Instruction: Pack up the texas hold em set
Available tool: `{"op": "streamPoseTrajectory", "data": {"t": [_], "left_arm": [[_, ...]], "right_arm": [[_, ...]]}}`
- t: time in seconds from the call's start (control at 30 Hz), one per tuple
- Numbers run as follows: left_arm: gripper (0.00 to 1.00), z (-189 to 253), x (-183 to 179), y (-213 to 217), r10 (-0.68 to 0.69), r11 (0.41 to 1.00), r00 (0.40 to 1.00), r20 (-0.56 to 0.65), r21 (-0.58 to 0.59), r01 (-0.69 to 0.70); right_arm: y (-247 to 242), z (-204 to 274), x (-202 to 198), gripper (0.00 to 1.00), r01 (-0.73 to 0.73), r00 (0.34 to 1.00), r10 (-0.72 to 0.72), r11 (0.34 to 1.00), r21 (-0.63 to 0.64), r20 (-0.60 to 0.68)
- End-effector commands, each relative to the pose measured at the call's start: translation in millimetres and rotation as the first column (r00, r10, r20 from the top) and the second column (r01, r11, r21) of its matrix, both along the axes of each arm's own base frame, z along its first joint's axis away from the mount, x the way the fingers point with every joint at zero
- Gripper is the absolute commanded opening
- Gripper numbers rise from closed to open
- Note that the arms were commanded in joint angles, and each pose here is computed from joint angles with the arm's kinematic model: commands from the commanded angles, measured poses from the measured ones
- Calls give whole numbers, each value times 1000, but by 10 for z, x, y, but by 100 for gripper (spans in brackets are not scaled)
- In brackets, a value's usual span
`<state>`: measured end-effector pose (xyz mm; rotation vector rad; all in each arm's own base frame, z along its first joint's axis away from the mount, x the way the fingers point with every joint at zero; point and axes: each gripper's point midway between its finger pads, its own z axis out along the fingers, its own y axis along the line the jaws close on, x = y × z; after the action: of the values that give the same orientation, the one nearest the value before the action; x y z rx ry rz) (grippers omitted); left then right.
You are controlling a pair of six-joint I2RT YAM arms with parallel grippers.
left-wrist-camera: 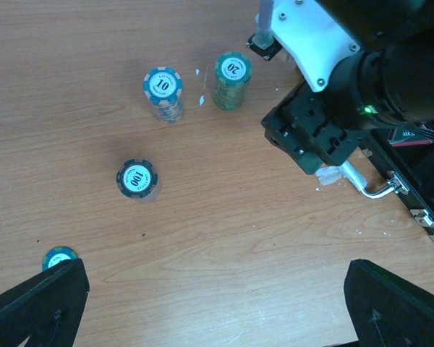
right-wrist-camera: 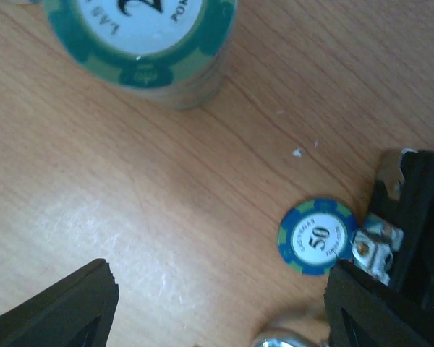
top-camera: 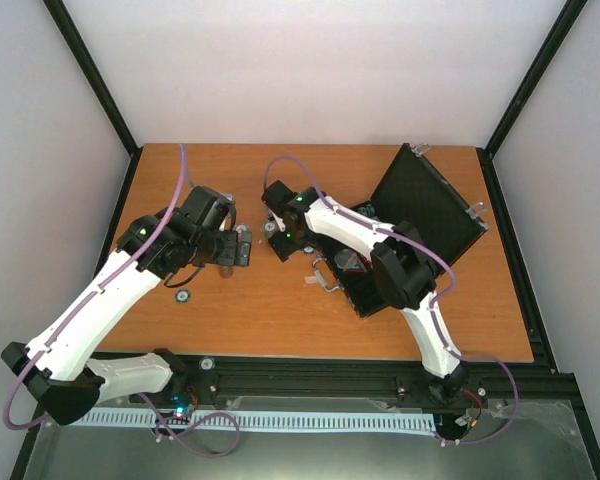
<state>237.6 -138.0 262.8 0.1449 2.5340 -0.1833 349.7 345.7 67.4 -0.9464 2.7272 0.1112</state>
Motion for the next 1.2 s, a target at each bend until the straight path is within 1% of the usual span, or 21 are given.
{"op": "streamPoseTrajectory", "data": {"t": [0.0, 0.17, 0.43, 0.57, 0.67, 0.77, 0.93, 1.17], "left_arm": [[100, 23, 14, -6, -16, 1000, 1000, -2, 12, 16], [100, 27, 17, 5, -17, 1000, 1000, -3, 24, 17], [100, 16, 6, 27, -4, 1000, 1000, -8, 27, 4], [100, 14, 6, 33, 0, 1000, 1000, -9, 28, 0], [100, 11, 17, 33, 5, 1000, 1000, -8, 29, -5], [100, 12, 30, 24, 11, 1000, 1000, -5, 23, -11], [100, -10, 36, 2, 16, 1000, 1000, -8, 9, -16], [100, -29, 40, -3, 19, 1000, 1000, -9, 6, -19]], "right_arm": [[33, -206, 92, 80, 2, 999, -2, 1000, -6, -38], [-27, -350, 169, 80, 20, 998, -22, 999, -26, -61], [-137, -631, 133, 80, 26, 992, -31, 999, -42, -124], [-27, -685, -52, 78, 3, 976, 6, 999, 42, -215], [67, -622, -243, 77, 14, 960, 24, 991, 134, -281], [119, -554, -431, 77, 21, 946, 45, 979, 200, -322], [139, -515, -667, 77, -8, 938, 82, 977, 214, -336], [258, -291, -839, 76, -29, 928, 128, 961, 275, -350]]}}
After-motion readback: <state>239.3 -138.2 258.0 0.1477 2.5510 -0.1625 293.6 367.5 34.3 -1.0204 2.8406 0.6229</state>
